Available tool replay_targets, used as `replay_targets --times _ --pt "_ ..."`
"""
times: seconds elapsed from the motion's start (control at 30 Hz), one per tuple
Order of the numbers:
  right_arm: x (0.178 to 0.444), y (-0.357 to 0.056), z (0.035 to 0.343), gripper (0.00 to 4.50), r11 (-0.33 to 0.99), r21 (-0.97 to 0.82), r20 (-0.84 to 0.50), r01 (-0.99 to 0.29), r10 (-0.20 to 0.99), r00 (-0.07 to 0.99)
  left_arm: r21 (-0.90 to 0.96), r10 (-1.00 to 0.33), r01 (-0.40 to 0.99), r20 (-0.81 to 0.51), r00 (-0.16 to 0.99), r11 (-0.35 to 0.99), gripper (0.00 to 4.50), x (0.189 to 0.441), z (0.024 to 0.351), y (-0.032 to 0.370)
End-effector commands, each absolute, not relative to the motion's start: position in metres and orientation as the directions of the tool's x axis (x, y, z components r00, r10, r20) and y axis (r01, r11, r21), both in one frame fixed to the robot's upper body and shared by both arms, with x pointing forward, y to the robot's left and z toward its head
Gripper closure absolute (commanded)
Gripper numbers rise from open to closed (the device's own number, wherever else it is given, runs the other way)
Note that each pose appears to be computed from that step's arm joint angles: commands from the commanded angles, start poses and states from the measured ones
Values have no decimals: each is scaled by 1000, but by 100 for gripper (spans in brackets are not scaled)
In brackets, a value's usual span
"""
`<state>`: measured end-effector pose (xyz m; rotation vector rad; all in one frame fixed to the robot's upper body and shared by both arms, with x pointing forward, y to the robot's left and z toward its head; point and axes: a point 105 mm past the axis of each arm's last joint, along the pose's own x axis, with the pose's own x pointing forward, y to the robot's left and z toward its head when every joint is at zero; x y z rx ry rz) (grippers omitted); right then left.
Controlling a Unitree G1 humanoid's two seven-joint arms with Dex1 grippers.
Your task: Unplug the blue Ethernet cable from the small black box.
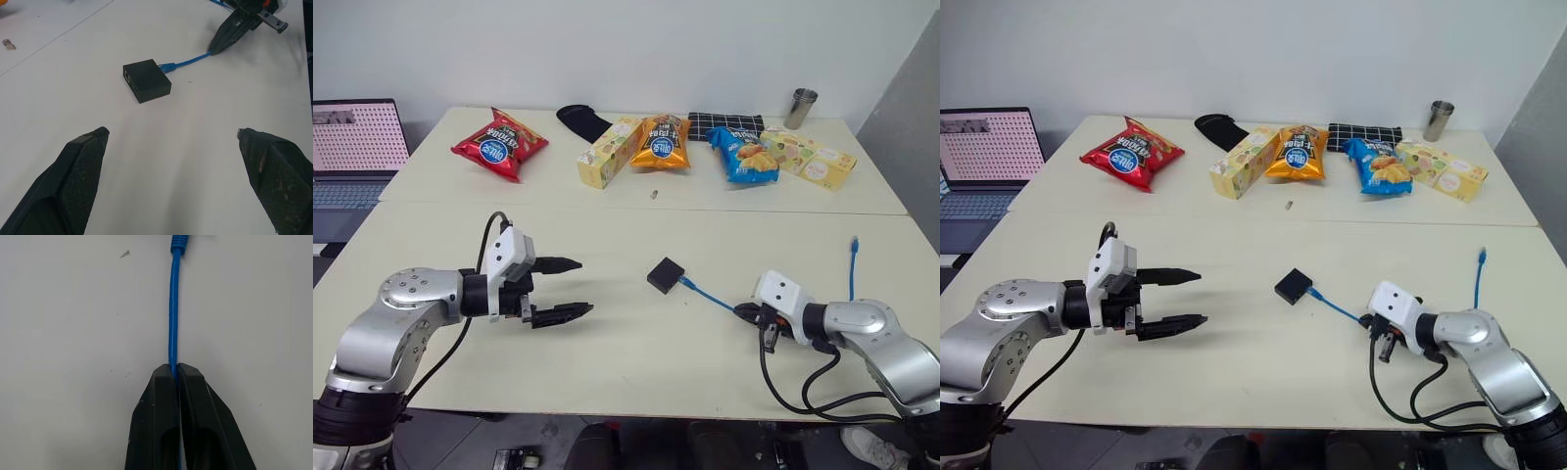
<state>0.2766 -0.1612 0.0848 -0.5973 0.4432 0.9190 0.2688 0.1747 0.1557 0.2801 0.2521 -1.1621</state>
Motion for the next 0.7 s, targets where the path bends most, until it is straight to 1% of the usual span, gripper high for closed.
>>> replay_targets --times 0.03,0.07,0.17,0.2,0.27,0.43,0.57,0.63,0.67,0.7 --pt "284 -144 95 327 499 -271 -516 -823 646 562 107 -881 936 -315 353 336 0 266 164 168" --pt "287 -140 96 304 513 -261 -499 -818 653 569 101 -883 938 -315 347 332 0 265 163 167" --pt "300 -129 98 211 560 -246 -455 -792 655 604 84 -890 944 -317 328 318 0 261 162 165" --pt "306 -126 98 204 583 -241 -438 -776 648 623 81 -891 946 -318 324 315 0 261 162 165" --pt "315 -121 98 149 619 -227 -414 -751 637 650 76 -893 948 -318 318 310 0 260 160 163" --pt "323 -104 86 149 619 -191 -419 -762 650 634 63 -897 952 -320 303 300 0 260 155 157" --pt "325 -94 88 149 615 -182 -402 -767 666 629 48 -900 951 -314 304 305 0 261 151 153" --pt "324 -91 89 186 604 -188 -399 -774 674 623 37 -898 949 -313 309 314 0 263 149 152" --pt "324 -90 89 195 599 -190 -398 -778 677 619 35 -897 948 -313 311 316 0 263 148 152" --pt "323 -89 90 222 592 -195 -400 -782 680 615 27 -894 944 -313 321 329 0 265 146 152"
